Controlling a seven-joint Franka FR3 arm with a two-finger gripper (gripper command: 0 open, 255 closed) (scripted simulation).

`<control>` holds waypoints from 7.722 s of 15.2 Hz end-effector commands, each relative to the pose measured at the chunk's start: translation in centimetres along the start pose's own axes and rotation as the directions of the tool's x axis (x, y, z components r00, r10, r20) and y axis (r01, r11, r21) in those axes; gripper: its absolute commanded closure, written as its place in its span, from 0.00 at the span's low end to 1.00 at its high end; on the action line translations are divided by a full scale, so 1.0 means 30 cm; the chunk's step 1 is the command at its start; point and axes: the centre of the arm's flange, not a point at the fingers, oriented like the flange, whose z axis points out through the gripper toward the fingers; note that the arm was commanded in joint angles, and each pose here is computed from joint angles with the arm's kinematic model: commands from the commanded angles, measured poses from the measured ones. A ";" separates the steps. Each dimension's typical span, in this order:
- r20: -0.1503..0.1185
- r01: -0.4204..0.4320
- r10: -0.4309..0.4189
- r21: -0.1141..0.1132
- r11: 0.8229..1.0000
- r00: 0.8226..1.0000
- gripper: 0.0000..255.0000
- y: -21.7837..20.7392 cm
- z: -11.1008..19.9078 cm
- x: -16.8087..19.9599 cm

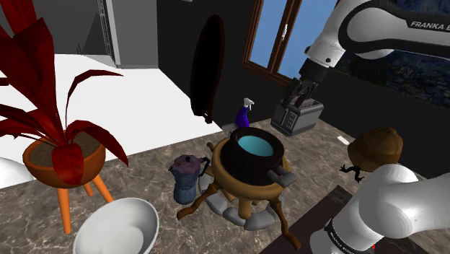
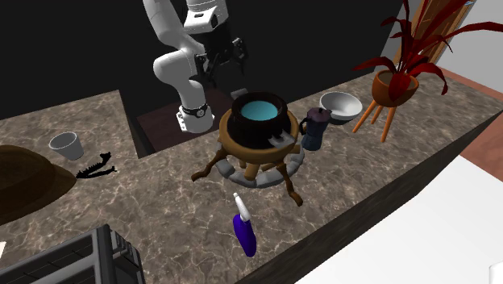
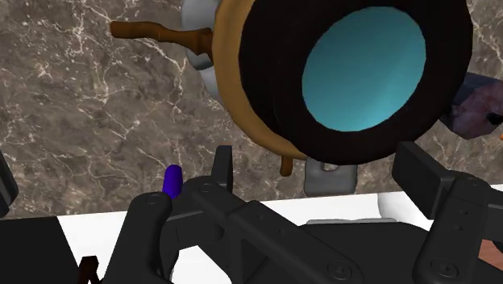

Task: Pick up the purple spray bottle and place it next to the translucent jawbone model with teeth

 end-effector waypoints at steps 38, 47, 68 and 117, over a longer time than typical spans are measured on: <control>-0.231 0.008 -0.036 -0.121 0.993 0.972 0.00 0.525 0.965 0.634; -0.231 0.008 -0.036 -0.121 0.993 0.972 1.00 0.525 0.965 0.634; -0.231 0.008 -0.036 -0.121 0.993 0.972 1.00 0.490 0.706 0.668; -0.231 0.008 -0.036 -0.121 0.993 0.972 1.00 0.459 -0.098 0.611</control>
